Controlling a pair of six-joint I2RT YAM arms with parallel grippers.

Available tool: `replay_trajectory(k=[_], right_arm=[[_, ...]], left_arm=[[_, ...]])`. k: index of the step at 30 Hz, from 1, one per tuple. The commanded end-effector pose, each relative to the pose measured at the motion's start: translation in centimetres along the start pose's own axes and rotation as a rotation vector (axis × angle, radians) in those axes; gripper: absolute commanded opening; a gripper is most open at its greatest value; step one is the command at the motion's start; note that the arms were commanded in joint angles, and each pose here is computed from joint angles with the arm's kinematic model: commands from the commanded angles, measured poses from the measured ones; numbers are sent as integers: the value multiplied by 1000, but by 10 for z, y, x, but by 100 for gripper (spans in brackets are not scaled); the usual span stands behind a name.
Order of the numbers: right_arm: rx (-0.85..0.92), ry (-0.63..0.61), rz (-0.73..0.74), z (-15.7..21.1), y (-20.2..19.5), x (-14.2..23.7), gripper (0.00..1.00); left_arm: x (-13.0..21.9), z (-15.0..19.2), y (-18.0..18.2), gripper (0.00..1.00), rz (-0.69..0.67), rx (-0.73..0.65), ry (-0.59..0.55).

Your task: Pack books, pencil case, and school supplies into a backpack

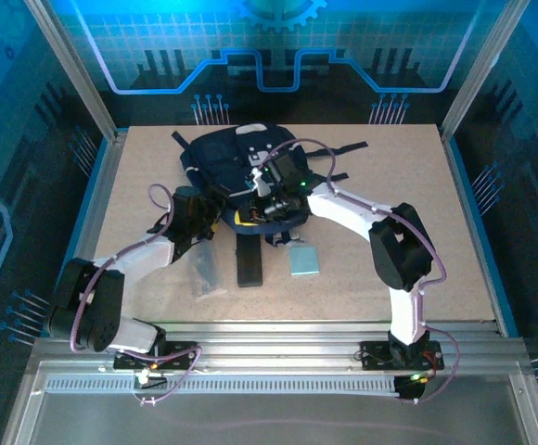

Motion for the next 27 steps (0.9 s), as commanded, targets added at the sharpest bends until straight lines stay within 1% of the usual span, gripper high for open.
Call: replay_trajectory(k=[1,2,4,6,8,13,15,18,22,26,27], right_arm=[[55,-32,-135,-7,43,7,0],[41,-23,-132,-3,43,7,0],[9,-5,-124,6,40,9,0],[-17,34,-84,22,30,13,0],[-30,83,-17,38,15,19,0],[-65,219,180,80,-41,47,0],[-73,264,250,93,-64,62,0],[-71,296,343,102,-91,84,0],[-30,286,530,92,-130,122,0],[-7,257,814,68,-176,171,0],[-7,249,866,61,-184,182,0]], left_arm=[[-13,-1,-2,84,44,59,-29],[-19,-1,-1,75,51,60,-30],[-28,-3,-1,48,69,59,-36],[-35,-4,-3,19,82,43,-37],[-38,-3,-6,0,80,26,-28],[-34,-1,-14,0,63,-28,29],[-30,2,-16,0,58,-54,63],[-22,6,-19,0,48,-99,109],[-11,9,-25,0,47,-157,168],[1,11,-35,0,13,-259,211],[3,11,-37,0,6,-279,218]])
Point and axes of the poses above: each hand's point on the last joint's axis, 136 mm out from that joint toward the fingers, its own x axis back along the fingers, its own y axis along the line the jaws close on, z = x × y, the point moved 2 cm from there along x, back along the fingers, and after that the axes turned 14 degrees about x, right-handed, at the moved point
